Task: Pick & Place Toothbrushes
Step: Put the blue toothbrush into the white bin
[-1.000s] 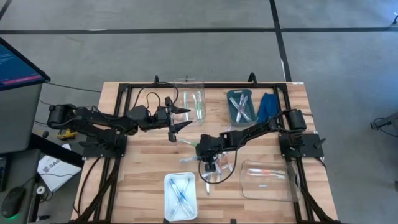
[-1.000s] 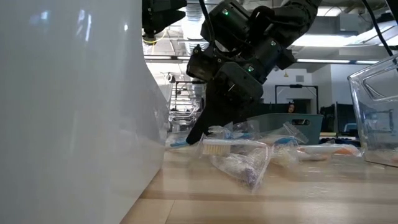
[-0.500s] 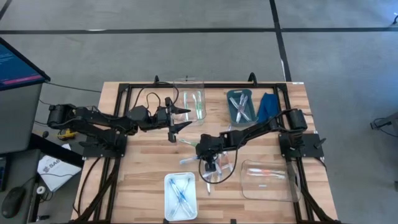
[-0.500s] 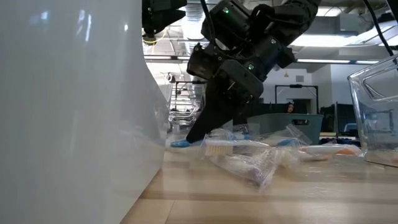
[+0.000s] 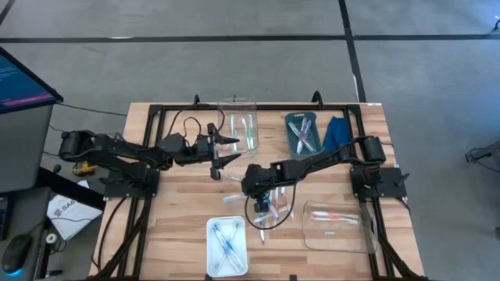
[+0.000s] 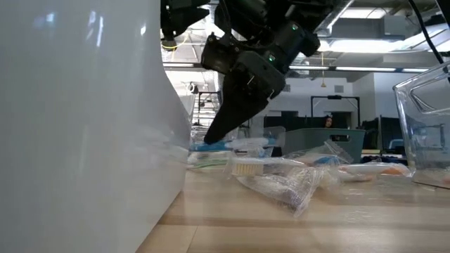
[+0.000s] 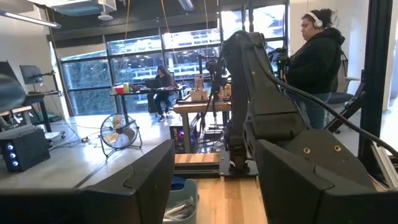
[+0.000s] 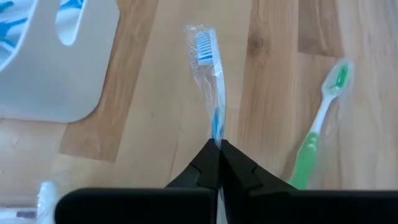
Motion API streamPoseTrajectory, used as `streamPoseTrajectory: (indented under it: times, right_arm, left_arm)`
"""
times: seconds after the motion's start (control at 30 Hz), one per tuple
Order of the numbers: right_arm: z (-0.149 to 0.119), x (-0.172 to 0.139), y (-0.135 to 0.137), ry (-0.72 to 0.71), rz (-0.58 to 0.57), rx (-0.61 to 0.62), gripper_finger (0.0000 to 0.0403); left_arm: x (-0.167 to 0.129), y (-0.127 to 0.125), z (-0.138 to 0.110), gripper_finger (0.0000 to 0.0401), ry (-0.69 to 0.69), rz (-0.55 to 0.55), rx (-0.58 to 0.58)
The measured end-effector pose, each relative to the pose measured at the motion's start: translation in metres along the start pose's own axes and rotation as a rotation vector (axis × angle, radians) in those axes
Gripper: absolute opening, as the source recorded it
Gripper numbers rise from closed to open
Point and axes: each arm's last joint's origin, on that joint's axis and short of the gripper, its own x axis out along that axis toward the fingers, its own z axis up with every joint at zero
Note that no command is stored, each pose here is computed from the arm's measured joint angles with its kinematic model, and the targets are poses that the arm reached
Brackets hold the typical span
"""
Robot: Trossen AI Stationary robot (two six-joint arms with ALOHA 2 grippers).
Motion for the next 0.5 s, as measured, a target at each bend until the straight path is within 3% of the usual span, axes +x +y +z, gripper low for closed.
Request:
streamPoseTrajectory:
  times: [0.5]
  right_arm:
    - [0.018, -0.017, -0.014, 0.131, -0.184, -0.176, 0.0001]
  left_arm:
    - [-0.011, -0.012, 0.021, 0.0218, -0.069, -0.053, -0.008]
